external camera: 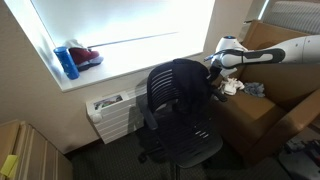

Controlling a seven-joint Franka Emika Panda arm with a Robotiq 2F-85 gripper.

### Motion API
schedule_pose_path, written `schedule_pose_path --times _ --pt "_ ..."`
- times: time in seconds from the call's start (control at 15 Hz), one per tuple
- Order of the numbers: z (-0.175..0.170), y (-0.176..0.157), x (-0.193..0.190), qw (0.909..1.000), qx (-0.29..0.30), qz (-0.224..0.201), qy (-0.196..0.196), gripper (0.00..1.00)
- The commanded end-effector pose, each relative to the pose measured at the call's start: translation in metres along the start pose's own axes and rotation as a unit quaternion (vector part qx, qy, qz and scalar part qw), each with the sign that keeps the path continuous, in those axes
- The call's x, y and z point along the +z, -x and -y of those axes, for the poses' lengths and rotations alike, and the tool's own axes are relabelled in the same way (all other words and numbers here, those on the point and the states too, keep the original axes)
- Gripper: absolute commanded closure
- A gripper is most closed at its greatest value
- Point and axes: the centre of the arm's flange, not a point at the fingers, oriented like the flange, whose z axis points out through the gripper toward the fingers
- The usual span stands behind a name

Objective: Move the black jersey to the seat of the chair

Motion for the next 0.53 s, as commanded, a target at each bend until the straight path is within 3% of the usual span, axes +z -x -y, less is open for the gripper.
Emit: schedule_pose_path --times 0.0,0.2,0.47 --pt "0.005 -0.007 -0.024 0.9997 -0.013 -0.022 -0.005 1.00" --pt "0.028 -0.010 -0.104 0.9923 -0.044 -0.111 0.032 1.00" --pt "0.069 -0.025 -0.203 0.9738 -0.087 -0.200 0.065 1.00"
